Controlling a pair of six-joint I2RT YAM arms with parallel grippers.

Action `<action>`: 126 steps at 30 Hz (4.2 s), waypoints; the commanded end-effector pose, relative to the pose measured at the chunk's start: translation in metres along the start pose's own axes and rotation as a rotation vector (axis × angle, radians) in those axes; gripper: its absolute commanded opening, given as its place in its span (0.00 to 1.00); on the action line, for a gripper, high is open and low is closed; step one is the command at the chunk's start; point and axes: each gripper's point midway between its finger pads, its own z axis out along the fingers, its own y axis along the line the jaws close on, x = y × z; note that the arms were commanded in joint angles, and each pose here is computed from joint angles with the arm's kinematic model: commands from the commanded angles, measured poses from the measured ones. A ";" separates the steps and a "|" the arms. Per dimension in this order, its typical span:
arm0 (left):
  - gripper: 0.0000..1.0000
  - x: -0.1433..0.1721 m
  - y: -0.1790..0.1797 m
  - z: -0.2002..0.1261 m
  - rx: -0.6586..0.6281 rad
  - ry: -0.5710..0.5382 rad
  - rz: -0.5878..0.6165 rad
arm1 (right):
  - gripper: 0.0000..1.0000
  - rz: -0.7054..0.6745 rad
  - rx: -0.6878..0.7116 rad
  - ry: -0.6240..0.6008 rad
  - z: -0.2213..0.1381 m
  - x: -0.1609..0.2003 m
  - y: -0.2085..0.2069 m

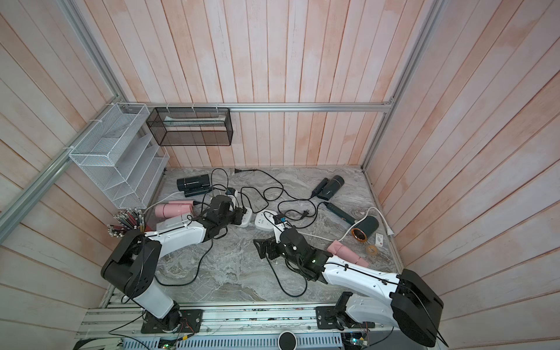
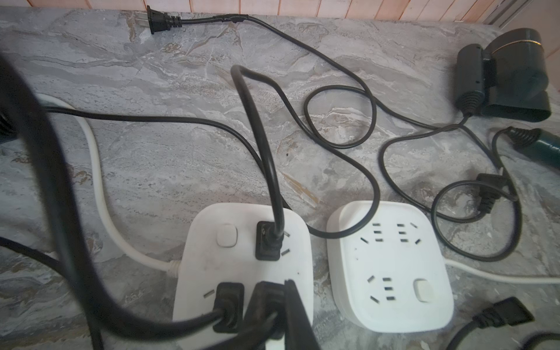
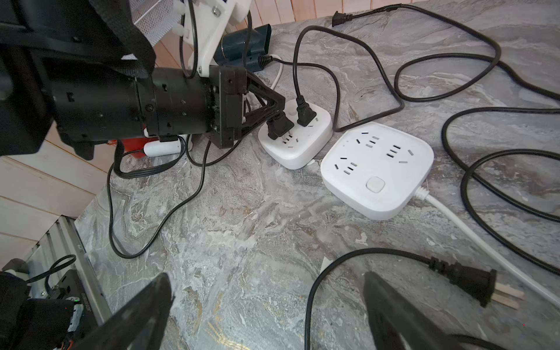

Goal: Charge the blow dryers
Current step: Insert the plug into the socket.

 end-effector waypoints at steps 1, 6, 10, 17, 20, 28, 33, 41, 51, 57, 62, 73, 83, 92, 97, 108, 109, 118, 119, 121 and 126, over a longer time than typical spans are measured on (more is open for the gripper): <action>0.07 -0.005 -0.001 0.003 -0.006 -0.023 0.007 | 0.99 -0.005 0.034 0.017 0.001 0.005 -0.008; 0.07 -0.002 -0.002 0.005 0.000 -0.014 0.005 | 0.98 -0.003 0.036 0.021 0.002 0.006 -0.009; 0.07 0.000 -0.002 0.006 0.002 -0.008 0.004 | 0.98 -0.002 0.038 0.022 0.002 0.006 -0.009; 0.07 0.008 -0.001 0.007 -0.001 0.009 0.012 | 0.98 -0.001 0.040 0.022 0.003 0.007 -0.010; 0.07 0.011 -0.001 0.007 -0.003 0.014 0.012 | 0.98 -0.001 0.041 0.023 0.003 0.007 -0.010; 0.07 0.016 0.001 0.008 -0.005 0.026 0.005 | 0.98 -0.003 0.044 0.026 0.003 0.008 -0.011; 0.07 0.022 0.001 0.008 -0.007 0.038 0.008 | 0.98 -0.003 0.043 0.026 0.004 0.008 -0.011; 0.07 0.032 0.004 0.007 -0.014 0.058 0.005 | 0.98 -0.001 0.045 0.027 0.004 0.009 -0.012; 0.07 0.041 0.007 0.008 -0.031 0.078 0.022 | 0.97 0.003 0.050 0.025 0.003 0.010 -0.013; 0.07 0.048 0.010 0.009 -0.041 0.094 0.025 | 0.97 0.002 0.054 0.027 0.002 0.011 -0.014; 0.07 0.054 0.009 0.010 -0.042 0.111 0.039 | 0.97 0.007 0.054 0.024 0.002 0.011 -0.015; 0.07 0.068 0.016 0.012 -0.089 0.145 0.076 | 0.97 0.007 0.058 0.024 0.000 0.012 -0.016; 0.07 0.077 0.014 0.015 -0.092 0.176 0.092 | 0.97 0.012 0.063 0.023 0.000 0.013 -0.017; 0.07 0.084 0.018 0.018 -0.106 0.201 0.098 | 0.97 0.012 0.064 0.026 0.001 0.014 -0.018; 0.07 0.089 0.021 0.020 -0.122 0.214 0.093 | 0.97 0.014 0.065 0.025 0.000 0.014 -0.018; 0.06 0.075 0.042 0.011 -0.197 0.190 0.053 | 0.97 0.014 0.068 0.024 0.000 0.013 -0.018; 0.06 0.072 0.045 0.009 -0.202 0.186 0.048 | 0.97 0.014 0.069 0.025 0.000 0.014 -0.019; 0.07 0.055 0.051 0.002 -0.202 0.157 0.045 | 0.97 0.016 0.066 0.024 0.001 0.014 -0.018; 0.07 0.056 0.050 0.003 -0.197 0.159 0.045 | 0.97 0.016 0.064 0.024 0.001 0.014 -0.018; 0.07 0.060 0.049 0.005 -0.189 0.168 0.037 | 0.97 0.016 0.063 0.026 0.001 0.015 -0.018; 0.07 0.069 0.044 0.009 -0.166 0.187 0.041 | 0.97 0.015 0.068 0.029 0.001 0.015 -0.019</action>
